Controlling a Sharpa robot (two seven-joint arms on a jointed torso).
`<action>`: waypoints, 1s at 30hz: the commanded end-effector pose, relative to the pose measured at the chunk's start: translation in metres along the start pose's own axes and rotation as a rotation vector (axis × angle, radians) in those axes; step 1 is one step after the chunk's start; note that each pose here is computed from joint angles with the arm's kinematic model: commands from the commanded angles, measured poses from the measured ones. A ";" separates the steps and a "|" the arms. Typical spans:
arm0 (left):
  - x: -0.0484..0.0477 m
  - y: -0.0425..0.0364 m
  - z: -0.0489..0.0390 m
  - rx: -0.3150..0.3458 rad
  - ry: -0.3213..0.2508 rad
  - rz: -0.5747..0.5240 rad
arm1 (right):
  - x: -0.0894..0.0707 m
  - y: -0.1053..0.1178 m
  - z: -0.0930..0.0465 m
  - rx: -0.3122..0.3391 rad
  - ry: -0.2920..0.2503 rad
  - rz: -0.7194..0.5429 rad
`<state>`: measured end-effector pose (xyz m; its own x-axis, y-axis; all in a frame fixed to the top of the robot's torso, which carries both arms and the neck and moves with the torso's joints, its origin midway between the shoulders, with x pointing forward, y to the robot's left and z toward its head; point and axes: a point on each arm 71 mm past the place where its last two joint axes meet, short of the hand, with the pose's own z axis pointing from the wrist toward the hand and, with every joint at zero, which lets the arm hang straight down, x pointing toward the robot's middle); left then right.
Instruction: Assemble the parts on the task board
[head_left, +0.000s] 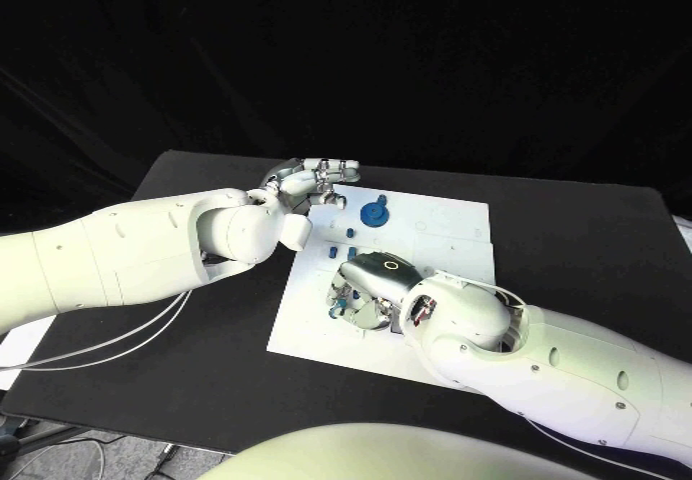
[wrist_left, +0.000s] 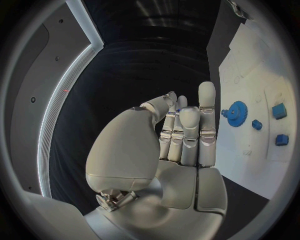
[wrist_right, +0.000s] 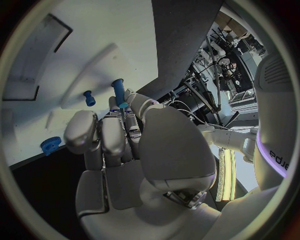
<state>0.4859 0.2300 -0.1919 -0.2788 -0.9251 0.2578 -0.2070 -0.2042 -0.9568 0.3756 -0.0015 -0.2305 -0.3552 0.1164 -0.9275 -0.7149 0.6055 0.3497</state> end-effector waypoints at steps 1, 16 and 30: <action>0.0028 -0.0007 0.0000 0.005 0.022 -0.003 | 0.003 0.001 0.001 -0.002 0.026 -0.026; 0.0031 -0.0006 0.0000 0.004 0.023 -0.003 | 0.008 0.004 0.005 0.004 0.040 -0.061; 0.0015 -0.0009 -0.0004 0.004 0.015 -0.001 | 0.005 -0.002 0.001 0.009 -0.011 -0.021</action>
<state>0.4857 0.2309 -0.1919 -0.2779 -0.9256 0.2571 -0.2078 -0.2034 -0.9568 0.3769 -0.0024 -0.2383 -0.3444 0.0827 -0.9352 -0.7144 0.6232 0.3182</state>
